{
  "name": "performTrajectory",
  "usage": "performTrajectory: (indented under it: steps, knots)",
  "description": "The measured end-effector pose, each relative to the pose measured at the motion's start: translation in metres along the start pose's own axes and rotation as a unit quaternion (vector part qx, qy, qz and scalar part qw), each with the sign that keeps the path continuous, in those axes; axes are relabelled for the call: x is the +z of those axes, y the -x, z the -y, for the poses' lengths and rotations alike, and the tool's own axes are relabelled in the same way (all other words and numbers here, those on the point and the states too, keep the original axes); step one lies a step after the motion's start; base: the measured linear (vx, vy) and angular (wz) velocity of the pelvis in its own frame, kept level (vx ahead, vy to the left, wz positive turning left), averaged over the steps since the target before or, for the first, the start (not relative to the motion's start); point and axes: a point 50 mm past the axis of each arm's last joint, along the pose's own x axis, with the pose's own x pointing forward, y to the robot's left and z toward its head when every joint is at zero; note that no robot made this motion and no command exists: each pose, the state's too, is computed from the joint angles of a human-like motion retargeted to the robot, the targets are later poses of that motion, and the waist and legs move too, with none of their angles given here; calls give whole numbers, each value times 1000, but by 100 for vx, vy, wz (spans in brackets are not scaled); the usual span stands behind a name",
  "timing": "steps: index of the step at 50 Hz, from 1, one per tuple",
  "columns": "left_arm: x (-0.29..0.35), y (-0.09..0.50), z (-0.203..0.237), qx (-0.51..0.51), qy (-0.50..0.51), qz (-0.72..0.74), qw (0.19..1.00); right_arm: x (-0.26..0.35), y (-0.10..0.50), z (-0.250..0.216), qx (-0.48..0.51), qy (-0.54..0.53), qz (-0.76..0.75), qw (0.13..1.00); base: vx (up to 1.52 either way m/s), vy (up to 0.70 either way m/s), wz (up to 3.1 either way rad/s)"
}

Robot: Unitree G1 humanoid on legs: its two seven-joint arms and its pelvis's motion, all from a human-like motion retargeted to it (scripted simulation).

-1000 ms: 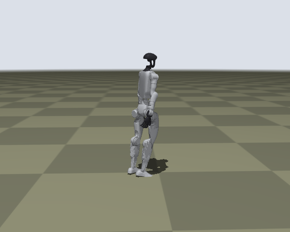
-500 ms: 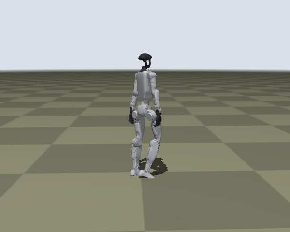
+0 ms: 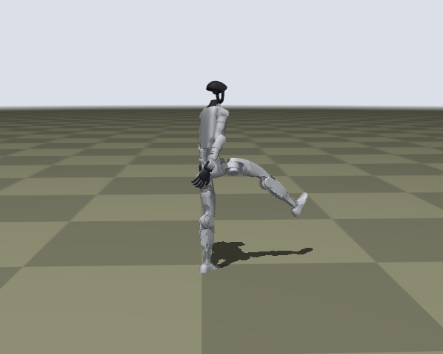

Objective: In place motions

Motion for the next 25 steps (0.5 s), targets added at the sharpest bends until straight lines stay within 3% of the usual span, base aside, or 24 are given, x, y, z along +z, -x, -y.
performTrajectory:
  steps: [6,13,18,25]
  knots:
    - [-11,0,4,-8,-3,-7,1000,35,6,6,-15,17,66,998,21,-8,-50]
    - [-74,9,-2,7,25,-107,994,100,28,16,-51,57,180,981,14,0,-123]
    - [-121,21,5,12,66,-177,982,130,43,19,-73,94,234,965,1,5,-64]
    - [-135,26,8,13,169,-182,969,167,63,8,-61,148,282,946,-21,7,-77]
